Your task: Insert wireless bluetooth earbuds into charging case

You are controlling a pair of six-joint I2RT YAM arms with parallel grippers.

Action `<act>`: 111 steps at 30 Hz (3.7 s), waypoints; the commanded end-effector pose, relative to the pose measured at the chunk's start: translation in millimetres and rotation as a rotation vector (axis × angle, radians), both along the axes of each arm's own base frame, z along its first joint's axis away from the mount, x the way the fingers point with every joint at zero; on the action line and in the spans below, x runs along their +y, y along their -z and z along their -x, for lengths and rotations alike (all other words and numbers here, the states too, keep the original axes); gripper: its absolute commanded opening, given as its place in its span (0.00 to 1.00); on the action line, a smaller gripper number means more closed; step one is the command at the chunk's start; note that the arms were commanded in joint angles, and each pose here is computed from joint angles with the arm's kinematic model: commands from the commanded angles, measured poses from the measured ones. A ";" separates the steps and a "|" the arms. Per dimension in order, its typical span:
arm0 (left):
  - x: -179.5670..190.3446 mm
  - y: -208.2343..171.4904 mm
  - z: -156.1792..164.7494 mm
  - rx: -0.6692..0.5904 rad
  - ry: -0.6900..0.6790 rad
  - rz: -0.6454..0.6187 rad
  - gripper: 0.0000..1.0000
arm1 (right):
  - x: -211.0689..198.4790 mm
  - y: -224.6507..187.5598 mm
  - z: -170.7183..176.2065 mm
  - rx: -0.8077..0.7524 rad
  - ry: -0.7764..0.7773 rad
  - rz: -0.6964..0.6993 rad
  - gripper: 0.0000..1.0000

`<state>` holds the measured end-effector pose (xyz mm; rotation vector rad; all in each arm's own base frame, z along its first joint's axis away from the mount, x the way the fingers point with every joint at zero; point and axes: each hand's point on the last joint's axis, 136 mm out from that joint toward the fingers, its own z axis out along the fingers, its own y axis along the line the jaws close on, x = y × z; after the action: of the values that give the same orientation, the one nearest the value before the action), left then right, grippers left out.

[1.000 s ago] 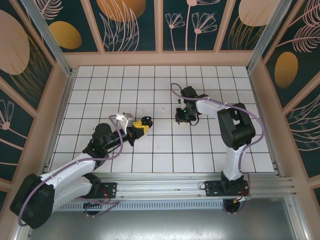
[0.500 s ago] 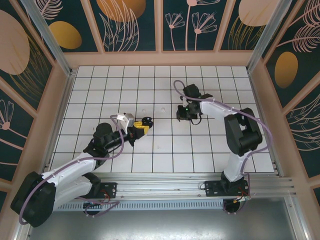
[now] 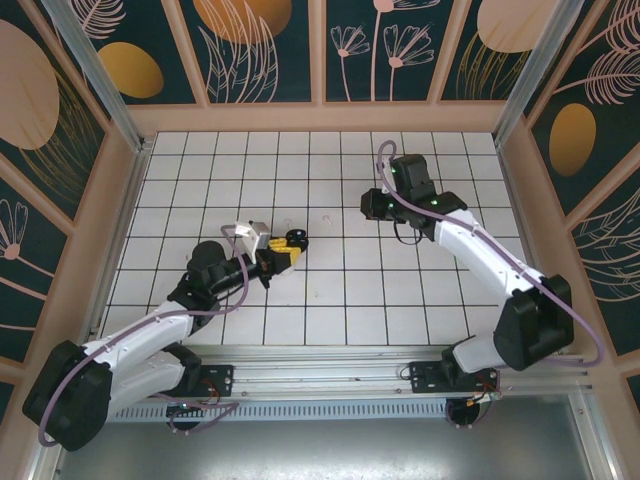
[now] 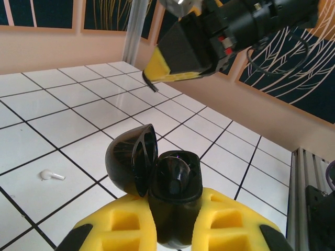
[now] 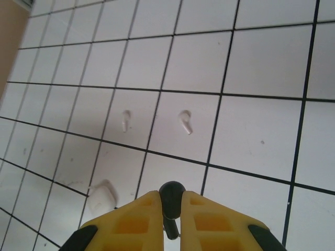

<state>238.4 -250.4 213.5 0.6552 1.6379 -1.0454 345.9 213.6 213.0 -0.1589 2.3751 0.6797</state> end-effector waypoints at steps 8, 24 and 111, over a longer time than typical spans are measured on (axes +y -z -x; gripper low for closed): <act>-19.7 -35.8 -15.1 -0.038 0.037 0.108 0.00 | 7.3 -95.5 34.7 -0.314 -0.041 -0.156 0.12; -36.9 -64.0 -12.6 -0.246 -0.043 0.137 0.00 | 56.7 -155.2 87.6 -0.552 -0.227 -0.447 0.12; 3.0 -86.3 -6.4 -0.337 -0.208 0.160 0.00 | 132.7 -109.0 113.6 -0.467 -0.463 -0.529 0.12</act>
<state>250.3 -250.4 283.5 0.5239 1.3477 -0.8402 244.8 345.2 319.4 -0.5257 1.6837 1.2676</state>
